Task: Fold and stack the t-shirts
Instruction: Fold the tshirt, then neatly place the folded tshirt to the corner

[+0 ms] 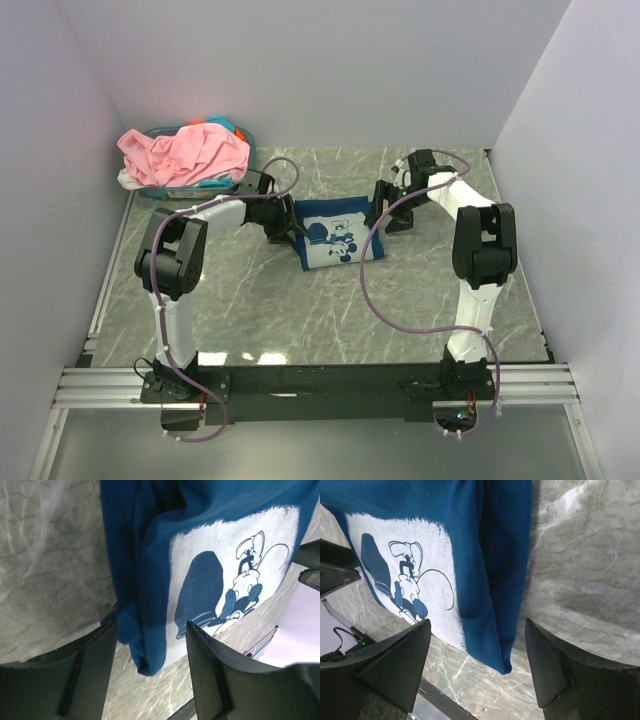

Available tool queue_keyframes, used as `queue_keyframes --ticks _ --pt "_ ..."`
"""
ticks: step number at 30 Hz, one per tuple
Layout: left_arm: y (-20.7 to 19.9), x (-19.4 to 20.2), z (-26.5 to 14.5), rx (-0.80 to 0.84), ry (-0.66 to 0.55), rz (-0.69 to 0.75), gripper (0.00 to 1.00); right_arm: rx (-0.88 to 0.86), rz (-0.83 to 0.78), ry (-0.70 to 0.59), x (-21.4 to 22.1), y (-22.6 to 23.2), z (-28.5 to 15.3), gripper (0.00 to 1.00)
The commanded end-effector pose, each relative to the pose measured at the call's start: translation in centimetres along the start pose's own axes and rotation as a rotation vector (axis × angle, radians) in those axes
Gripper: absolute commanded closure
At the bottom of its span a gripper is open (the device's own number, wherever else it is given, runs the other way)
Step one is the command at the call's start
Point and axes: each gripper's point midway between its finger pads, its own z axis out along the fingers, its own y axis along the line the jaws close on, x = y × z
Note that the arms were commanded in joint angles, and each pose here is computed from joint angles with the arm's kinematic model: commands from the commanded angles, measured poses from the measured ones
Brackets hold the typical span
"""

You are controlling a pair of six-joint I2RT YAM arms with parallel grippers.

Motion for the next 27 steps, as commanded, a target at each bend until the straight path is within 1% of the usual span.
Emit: queue_keyframes --ticks 1,7,8,11,18,20,27 --pt "0.0 0.4 0.8 0.006 0.003 0.001 0.38 -0.025 -0.036 -0.027 -0.7 0.3 0.1 0.18" --pt "1.1 1.3 1.8 -0.011 0.031 -0.012 0.43 -0.023 -0.015 -0.001 -0.1 -0.5 1.2 0.21" --pt "1.1 1.4 1.8 -0.014 0.032 -0.014 0.47 -0.022 -0.014 0.002 0.0 -0.6 1.4 0.22" --pt "1.7 1.6 1.9 -0.033 0.038 -0.026 0.53 -0.024 -0.007 0.009 0.0 -0.9 1.9 0.24" --pt "3.0 2.4 2.4 -0.078 0.062 -0.045 0.65 -0.031 0.005 0.015 0.0 -1.2 2.8 0.27" --pt "3.1 2.5 2.4 -0.078 0.064 -0.049 0.70 -0.025 0.006 0.018 -0.2 -1.4 3.2 0.29" --pt "3.5 2.7 2.8 -0.082 0.076 -0.050 0.74 -0.010 0.002 0.012 -0.6 -2.0 4.4 0.31"
